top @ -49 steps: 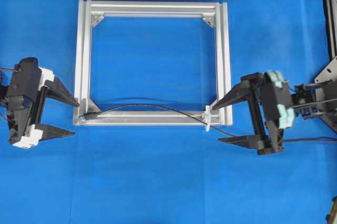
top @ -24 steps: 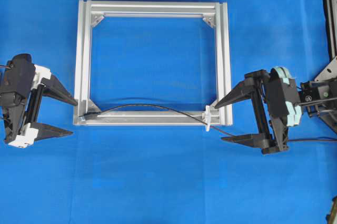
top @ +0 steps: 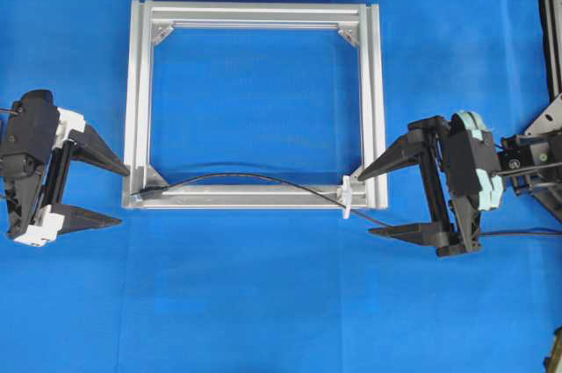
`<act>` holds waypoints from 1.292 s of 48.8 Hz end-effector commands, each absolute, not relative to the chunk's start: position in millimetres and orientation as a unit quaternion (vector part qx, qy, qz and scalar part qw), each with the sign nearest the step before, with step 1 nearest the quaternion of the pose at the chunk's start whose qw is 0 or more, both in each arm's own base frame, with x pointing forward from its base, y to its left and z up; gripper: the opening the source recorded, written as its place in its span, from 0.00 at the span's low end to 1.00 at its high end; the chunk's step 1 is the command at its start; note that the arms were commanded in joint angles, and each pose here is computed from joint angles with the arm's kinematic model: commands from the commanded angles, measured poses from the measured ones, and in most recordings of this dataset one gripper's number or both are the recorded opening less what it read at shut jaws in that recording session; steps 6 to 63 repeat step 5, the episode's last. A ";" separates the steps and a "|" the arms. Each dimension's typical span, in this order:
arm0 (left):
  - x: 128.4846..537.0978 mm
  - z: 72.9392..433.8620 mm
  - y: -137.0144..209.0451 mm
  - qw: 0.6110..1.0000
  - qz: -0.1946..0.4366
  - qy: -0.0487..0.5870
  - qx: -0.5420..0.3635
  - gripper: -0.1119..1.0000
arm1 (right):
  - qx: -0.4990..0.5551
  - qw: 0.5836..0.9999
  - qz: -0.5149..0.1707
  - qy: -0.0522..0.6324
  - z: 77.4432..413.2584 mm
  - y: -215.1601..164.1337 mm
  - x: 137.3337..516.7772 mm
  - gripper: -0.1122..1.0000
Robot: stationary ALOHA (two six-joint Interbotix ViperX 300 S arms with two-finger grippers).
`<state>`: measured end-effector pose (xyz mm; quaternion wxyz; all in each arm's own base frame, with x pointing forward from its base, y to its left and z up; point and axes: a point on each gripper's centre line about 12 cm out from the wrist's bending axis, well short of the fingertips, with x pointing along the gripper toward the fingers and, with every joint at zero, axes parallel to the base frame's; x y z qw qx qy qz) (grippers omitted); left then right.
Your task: Insert the wire through the string loop located on the right side.
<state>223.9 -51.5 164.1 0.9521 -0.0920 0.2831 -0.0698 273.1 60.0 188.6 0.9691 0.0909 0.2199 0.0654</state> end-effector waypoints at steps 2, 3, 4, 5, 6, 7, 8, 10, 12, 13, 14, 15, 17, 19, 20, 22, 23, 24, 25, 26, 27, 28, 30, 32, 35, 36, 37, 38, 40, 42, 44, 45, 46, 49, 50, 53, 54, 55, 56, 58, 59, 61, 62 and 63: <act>227.9 170.1 -51.7 0.955 -0.070 0.273 -0.092 0.87 | 0.092 0.972 0.067 0.205 197.8 60.4 276.9 0.94; 227.9 170.1 -51.7 0.955 -0.070 0.273 -0.092 0.87 | 0.092 0.972 0.067 0.204 198.4 60.5 277.3 0.94; 227.9 170.1 -51.7 0.955 -0.070 0.273 -0.092 0.87 | 0.092 0.972 0.067 0.204 198.4 60.5 277.3 0.94; 228.3 170.6 -51.8 0.955 -0.070 0.272 -0.093 0.87 | 0.092 0.972 0.067 0.204 198.4 60.5 277.3 0.94; 228.3 170.6 -51.8 0.955 -0.070 0.272 -0.093 0.87 | 0.092 0.972 0.067 0.204 198.4 60.5 277.3 0.94; 228.3 170.6 -51.8 0.955 -0.070 0.272 -0.093 0.87 | 0.092 0.972 0.067 0.204 198.4 60.5 277.3 0.94; 228.3 170.6 -51.8 0.955 -0.070 0.272 -0.093 0.87 | 0.092 0.972 0.067 0.204 198.4 60.5 277.3 0.94; 228.3 170.6 -51.8 0.955 -0.070 0.272 -0.093 0.87 | 0.092 0.972 0.067 0.204 198.4 60.5 277.3 0.94; 228.3 170.6 -51.8 0.955 -0.070 0.272 -0.093 0.87 | 0.092 0.972 0.067 0.204 198.4 60.5 277.3 0.94; 228.3 170.6 -51.8 0.955 -0.070 0.272 -0.093 0.87 | 0.092 0.972 0.067 0.204 198.4 60.5 277.3 0.94; 228.3 170.6 -51.8 0.955 -0.070 0.272 -0.093 0.87 | 0.092 0.972 0.067 0.204 198.4 60.5 277.3 0.94; 228.3 170.6 -51.8 0.955 -0.070 0.272 -0.093 0.87 | 0.092 0.972 0.067 0.204 198.4 60.5 277.3 0.94; 228.3 170.6 -51.8 0.955 -0.070 0.272 -0.093 0.87 | 0.092 0.972 0.067 0.204 198.4 60.5 277.3 0.94; 228.3 170.6 -51.8 0.955 -0.070 0.272 -0.093 0.87 | 0.092 0.972 0.067 0.204 198.4 60.5 277.3 0.94; 228.3 170.6 -51.8 0.955 -0.070 0.272 -0.093 0.87 | 0.092 0.972 0.067 0.204 198.4 60.5 277.3 0.94; 228.3 170.6 -51.8 0.955 -0.070 0.272 -0.093 0.87 | 0.092 0.972 0.067 0.204 198.4 60.5 277.3 0.94; 228.3 170.6 -51.8 0.955 -0.070 0.272 -0.093 0.87 | 0.092 0.972 0.067 0.204 198.4 60.5 277.3 0.94; 228.3 170.6 -51.8 0.955 -0.070 0.272 -0.093 0.87 | 0.092 0.972 0.067 0.204 198.4 60.5 277.3 0.94; 228.3 170.6 -51.8 0.955 -0.070 0.272 -0.093 0.87 | 0.092 0.972 0.067 0.204 198.4 60.5 277.3 0.94; 228.3 170.6 -51.8 0.955 -0.070 0.272 -0.093 0.87 | 0.092 0.972 0.067 0.204 198.4 60.5 277.3 0.94; 228.3 170.6 -51.8 0.955 -0.070 0.272 -0.093 0.87 | 0.092 0.972 0.067 0.204 198.4 60.5 277.3 0.94; 228.3 170.6 -51.8 0.955 -0.070 0.272 -0.093 0.87 | 0.092 0.972 0.067 0.204 198.4 60.5 277.3 0.94; 228.3 170.6 -51.8 0.955 -0.070 0.272 -0.093 0.87 | 0.092 0.972 0.067 0.204 198.4 60.5 277.3 0.94; 228.3 170.6 -51.8 0.955 -0.070 0.272 -0.093 0.87 | 0.092 0.972 0.067 0.204 198.4 60.5 277.3 0.94; 228.3 170.6 -51.8 0.955 -0.070 0.272 -0.093 0.87 | 0.092 0.972 0.067 0.204 198.4 60.5 277.3 0.94; 228.3 170.6 -51.8 0.955 -0.070 0.272 -0.093 0.87 | 0.092 0.972 0.067 0.204 198.4 60.5 277.3 0.94; 228.3 170.6 -51.8 0.955 -0.070 0.272 -0.093 0.87 | 0.092 0.972 0.067 0.204 198.4 60.5 277.3 0.94; 228.3 170.6 -51.8 0.955 -0.070 0.272 -0.093 0.87 | 0.092 0.972 0.067 0.204 198.4 60.5 277.3 0.94; 228.3 170.6 -51.8 0.955 -0.070 0.272 -0.093 0.87 | 0.092 0.972 0.067 0.204 198.4 60.5 277.3 0.94; 228.3 170.6 -51.8 0.955 -0.070 0.272 -0.093 0.87 | 0.092 0.972 0.067 0.204 198.4 60.5 277.3 0.94; 228.3 170.6 -51.8 0.955 -0.070 0.272 -0.093 0.87 | 0.092 0.972 0.067 0.204 198.4 60.5 277.3 0.94; 228.3 170.6 -51.8 0.955 -0.070 0.272 -0.093 0.87 | 0.092 0.972 0.067 0.204 198.4 60.5 277.3 0.94; 228.3 170.6 -51.8 0.955 -0.070 0.272 -0.093 0.87 | 0.092 0.972 0.067 0.204 198.4 60.5 277.3 0.94; 228.3 170.6 -51.8 0.955 -0.070 0.272 -0.093 0.87 | 0.092 0.972 0.067 0.204 198.4 60.5 277.3 0.94; 228.3 170.6 -51.8 0.955 -0.070 0.272 -0.093 0.87 | 0.092 0.972 0.067 0.204 198.4 60.5 277.3 0.94; 228.3 170.6 -51.8 0.955 -0.070 0.272 -0.093 0.87 | 0.092 0.972 0.067 0.204 198.4 60.5 277.3 0.94; 228.3 170.6 -51.8 0.955 -0.070 0.272 -0.093 0.87 | 0.092 0.972 0.067 0.204 198.4 60.5 277.3 0.94; 228.3 170.6 -51.8 0.955 -0.070 0.272 -0.093 0.87 | 0.092 0.972 0.067 0.204 198.4 60.5 277.3 0.94; 228.3 170.6 -51.8 0.955 -0.070 0.272 -0.093 0.87 | 0.092 0.972 0.067 0.204 198.4 60.5 277.3 0.94; 228.3 170.6 -51.8 0.955 -0.070 0.272 -0.093 0.87 | 0.092 0.972 0.067 0.204 198.4 60.5 277.3 0.94; 228.3 170.6 -51.8 0.955 -0.070 0.272 -0.093 0.87 | 0.092 0.972 0.067 0.204 198.4 60.5 277.3 0.94; 228.3 170.6 -51.8 0.955 -0.070 0.272 -0.093 0.87 | 0.092 0.972 0.067 0.204 198.4 60.5 277.3 0.94; 228.3 170.6 -51.8 0.955 -0.070 0.272 -0.093 0.87 | 0.092 0.972 0.067 0.204 198.4 60.5 277.3 0.94; 228.3 170.6 -51.8 0.955 -0.070 0.272 -0.093 0.87 | 0.092 0.972 0.067 0.204 198.4 60.5 277.3 0.94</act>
